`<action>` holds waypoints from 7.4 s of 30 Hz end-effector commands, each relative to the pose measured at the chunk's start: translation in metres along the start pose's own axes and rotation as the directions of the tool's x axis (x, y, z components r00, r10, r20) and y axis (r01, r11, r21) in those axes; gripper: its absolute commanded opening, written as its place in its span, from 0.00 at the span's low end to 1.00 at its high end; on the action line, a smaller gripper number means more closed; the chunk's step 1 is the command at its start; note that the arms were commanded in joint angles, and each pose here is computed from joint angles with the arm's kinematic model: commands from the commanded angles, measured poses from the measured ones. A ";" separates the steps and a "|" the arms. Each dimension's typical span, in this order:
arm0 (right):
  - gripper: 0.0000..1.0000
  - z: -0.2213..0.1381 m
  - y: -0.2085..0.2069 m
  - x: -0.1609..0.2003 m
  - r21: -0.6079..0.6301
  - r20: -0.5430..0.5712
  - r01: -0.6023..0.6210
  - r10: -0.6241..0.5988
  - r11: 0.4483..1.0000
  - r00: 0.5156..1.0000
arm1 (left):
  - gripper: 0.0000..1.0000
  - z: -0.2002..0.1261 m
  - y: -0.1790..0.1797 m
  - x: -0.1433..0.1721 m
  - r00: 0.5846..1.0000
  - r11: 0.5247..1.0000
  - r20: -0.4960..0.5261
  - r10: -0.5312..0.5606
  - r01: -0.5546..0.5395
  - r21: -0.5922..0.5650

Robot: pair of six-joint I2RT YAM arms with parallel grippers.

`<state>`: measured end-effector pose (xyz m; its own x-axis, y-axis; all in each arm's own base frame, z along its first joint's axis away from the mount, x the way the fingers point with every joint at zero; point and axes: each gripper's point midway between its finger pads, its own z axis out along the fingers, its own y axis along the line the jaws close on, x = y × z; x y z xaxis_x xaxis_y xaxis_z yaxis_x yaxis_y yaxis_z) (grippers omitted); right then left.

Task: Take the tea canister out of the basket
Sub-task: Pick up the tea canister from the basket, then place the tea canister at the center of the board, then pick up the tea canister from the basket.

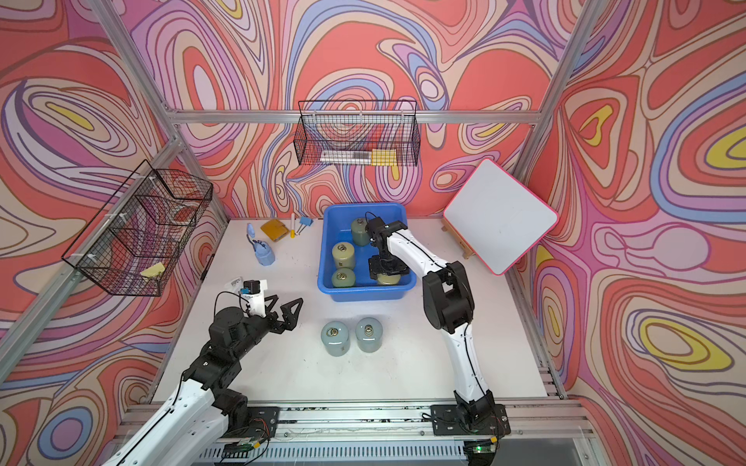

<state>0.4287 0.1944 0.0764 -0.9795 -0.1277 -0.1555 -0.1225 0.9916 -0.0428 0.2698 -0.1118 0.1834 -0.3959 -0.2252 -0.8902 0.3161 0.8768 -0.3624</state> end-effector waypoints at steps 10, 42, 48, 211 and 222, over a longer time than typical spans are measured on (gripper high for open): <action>0.60 -0.093 -0.005 -0.023 -0.044 0.168 -0.004 0.011 0.999 0.986 | 0.99 0.001 0.000 0.001 1.000 1.000 0.009 0.019 -0.019 0.004; 0.60 -0.164 -0.040 0.104 -0.134 0.155 -0.106 0.126 0.985 0.980 | 0.99 -0.001 0.000 -0.002 1.000 1.000 0.023 0.008 -0.008 0.003; 0.60 -0.129 -0.033 0.142 -0.160 0.098 -0.122 0.139 0.979 0.985 | 0.99 -0.002 0.000 -0.006 1.000 1.000 0.018 -0.002 0.002 -0.006; 0.98 -0.135 -0.087 0.081 -0.109 0.752 -0.208 0.218 0.972 0.622 | 0.99 0.335 -0.031 0.013 0.856 0.935 -0.514 -0.053 -0.138 -0.327; 0.98 -0.133 -0.088 0.080 -0.108 0.749 -0.210 0.218 0.972 0.625 | 0.95 0.345 -0.025 0.023 0.845 0.932 -0.535 -0.007 -0.188 -0.309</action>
<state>0.3389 0.1018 0.2036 -0.5146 0.1218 -0.8487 0.0675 0.9925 0.1015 0.5442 -0.2852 0.0846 -0.8004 0.0097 -0.5994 0.0853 0.9915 -0.0979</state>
